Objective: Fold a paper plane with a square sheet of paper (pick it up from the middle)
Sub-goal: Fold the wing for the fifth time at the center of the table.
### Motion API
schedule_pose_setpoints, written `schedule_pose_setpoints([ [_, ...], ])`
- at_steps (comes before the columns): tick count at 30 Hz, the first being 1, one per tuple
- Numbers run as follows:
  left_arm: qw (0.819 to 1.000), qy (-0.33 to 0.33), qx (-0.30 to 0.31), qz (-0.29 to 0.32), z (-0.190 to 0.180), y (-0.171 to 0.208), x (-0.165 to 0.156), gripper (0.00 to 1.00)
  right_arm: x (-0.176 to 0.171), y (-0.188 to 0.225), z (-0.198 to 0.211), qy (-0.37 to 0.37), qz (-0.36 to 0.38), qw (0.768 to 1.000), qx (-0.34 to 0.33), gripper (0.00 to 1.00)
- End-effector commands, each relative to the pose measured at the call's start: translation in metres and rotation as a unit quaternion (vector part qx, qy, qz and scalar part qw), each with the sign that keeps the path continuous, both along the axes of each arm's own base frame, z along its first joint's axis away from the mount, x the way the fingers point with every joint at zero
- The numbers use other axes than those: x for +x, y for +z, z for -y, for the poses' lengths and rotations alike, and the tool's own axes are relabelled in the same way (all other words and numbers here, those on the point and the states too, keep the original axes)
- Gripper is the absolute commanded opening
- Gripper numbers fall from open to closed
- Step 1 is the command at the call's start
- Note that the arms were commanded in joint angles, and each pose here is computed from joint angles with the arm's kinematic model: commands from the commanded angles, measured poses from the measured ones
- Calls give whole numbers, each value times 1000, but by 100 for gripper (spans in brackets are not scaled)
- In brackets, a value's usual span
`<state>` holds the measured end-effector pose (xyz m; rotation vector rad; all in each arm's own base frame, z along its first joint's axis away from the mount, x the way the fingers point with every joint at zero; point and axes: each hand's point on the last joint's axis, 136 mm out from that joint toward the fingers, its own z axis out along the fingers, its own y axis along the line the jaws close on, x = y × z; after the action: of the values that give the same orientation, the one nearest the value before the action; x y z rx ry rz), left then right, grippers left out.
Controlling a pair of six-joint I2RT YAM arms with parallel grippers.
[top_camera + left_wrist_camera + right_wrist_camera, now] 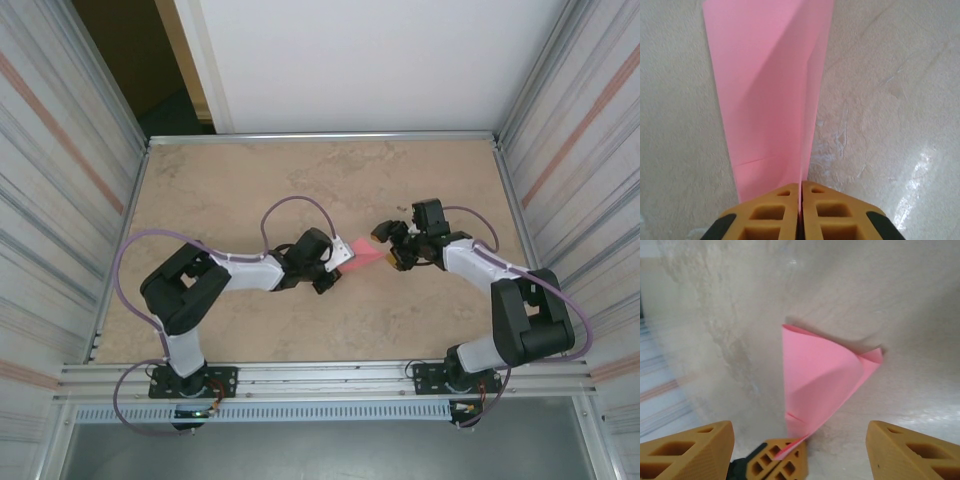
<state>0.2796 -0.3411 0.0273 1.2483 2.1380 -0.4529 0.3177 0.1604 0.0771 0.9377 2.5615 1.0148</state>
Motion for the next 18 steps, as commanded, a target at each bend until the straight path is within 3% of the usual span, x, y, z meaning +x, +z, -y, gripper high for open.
schedule_pose_setpoints([
  [1, 999, -9, -17, -46, 6, -1, -5, 11, -9, -3, 9, 12, 7, 1000, -26, 69],
  [18, 989, -33, 5, -142, 11, -3, -12, 11, -27, -1, 42, -2, 31, 995, -92, 70],
])
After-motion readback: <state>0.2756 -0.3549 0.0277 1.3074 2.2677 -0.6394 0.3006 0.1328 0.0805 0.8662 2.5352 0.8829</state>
